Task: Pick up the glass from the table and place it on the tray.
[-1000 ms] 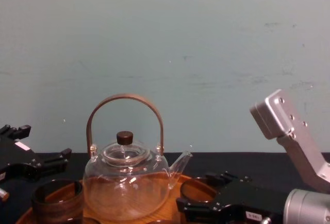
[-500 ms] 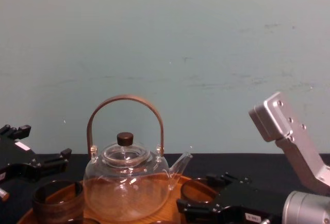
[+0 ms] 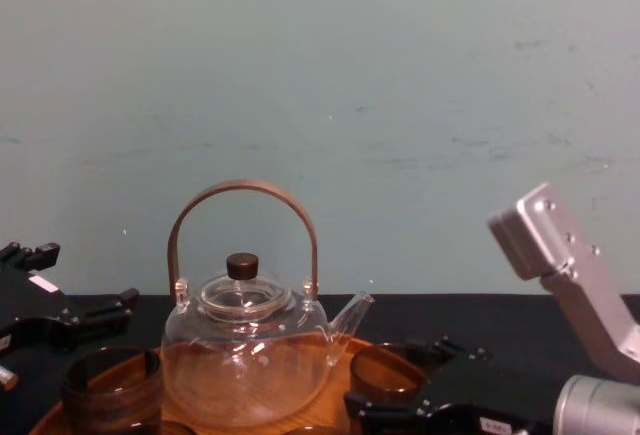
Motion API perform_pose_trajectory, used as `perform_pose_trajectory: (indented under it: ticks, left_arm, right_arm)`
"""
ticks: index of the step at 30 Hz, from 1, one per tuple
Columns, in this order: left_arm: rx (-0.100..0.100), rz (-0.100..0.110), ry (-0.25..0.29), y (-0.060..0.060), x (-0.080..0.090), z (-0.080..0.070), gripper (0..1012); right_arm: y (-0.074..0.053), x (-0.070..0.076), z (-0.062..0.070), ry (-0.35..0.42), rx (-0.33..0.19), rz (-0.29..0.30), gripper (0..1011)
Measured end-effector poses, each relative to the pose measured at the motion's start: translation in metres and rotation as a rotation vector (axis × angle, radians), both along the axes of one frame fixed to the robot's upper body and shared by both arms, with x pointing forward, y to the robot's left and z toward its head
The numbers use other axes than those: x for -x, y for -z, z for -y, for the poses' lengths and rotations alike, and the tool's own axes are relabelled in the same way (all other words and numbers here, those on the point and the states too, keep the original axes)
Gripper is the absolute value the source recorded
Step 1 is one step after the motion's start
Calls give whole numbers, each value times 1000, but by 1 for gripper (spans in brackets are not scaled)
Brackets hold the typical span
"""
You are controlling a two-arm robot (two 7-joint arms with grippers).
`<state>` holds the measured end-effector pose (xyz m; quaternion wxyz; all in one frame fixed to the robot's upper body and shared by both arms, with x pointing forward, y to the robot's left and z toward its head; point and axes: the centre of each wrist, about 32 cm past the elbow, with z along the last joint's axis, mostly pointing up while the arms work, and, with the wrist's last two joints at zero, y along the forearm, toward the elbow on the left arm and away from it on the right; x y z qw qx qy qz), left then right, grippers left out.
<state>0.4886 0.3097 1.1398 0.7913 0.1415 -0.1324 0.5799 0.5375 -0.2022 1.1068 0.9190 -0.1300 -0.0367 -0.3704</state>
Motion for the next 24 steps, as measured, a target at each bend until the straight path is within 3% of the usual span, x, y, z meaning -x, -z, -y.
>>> perform_pose_trajectory:
  ticks: [24]
  left_arm:
    - [0,0,0,0,0,0,1001]
  right_arm:
    - [-7,8,10,1,-89,63,1002]
